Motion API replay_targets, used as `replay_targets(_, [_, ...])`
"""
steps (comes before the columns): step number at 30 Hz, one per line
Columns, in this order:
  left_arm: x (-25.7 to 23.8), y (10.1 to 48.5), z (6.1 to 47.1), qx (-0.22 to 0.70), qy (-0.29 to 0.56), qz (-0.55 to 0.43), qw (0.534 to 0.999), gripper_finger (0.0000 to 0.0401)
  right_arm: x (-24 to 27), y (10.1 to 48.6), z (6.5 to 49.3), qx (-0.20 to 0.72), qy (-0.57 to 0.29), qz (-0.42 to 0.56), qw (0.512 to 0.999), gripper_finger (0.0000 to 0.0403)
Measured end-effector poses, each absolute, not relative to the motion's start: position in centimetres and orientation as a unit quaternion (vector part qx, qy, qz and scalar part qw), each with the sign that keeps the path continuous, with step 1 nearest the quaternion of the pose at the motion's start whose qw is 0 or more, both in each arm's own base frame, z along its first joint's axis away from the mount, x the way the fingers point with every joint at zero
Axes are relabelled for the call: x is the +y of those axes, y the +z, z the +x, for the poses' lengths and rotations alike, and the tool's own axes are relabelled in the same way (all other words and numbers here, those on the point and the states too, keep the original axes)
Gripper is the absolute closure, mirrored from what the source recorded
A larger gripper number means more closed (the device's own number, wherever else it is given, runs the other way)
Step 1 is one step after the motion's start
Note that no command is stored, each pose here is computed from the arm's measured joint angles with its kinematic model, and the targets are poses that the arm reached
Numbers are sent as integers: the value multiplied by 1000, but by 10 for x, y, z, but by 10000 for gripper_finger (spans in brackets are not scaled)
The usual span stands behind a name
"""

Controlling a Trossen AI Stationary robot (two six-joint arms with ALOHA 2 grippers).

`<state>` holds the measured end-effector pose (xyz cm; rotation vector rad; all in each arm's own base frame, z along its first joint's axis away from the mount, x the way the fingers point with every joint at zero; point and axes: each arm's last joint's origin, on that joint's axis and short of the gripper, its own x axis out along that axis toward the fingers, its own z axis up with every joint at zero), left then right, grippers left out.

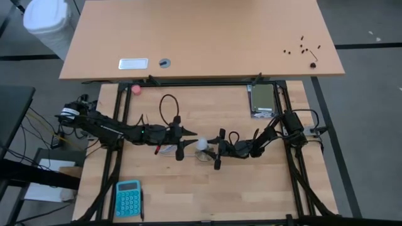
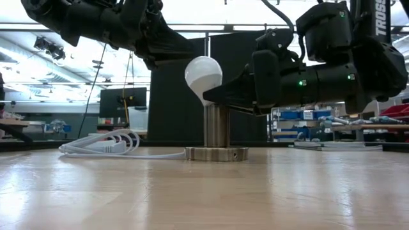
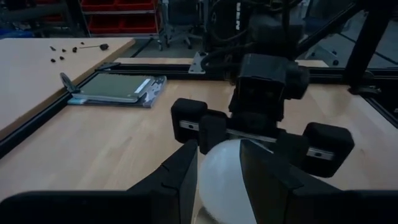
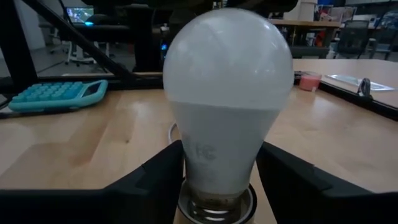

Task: Screw lightbulb
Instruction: Insert the lightbulb into the lamp holder

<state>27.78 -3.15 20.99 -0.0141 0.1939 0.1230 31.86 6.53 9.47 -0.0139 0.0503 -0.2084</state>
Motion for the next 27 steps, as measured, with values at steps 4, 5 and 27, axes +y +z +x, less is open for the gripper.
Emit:
replay_targets(4, [-32,210,278,97,49,-9,994,274,64,93,319,34,-106,-13,994,186])
replay_targets(5, [-32,210,278,97,48,-9,994,274,64,93,319,35,-107,-14,994,187])
replay_targets(27, [-24,204,277,130,63,-19,989,274,62,93,319,41,-109,-54,992,158])
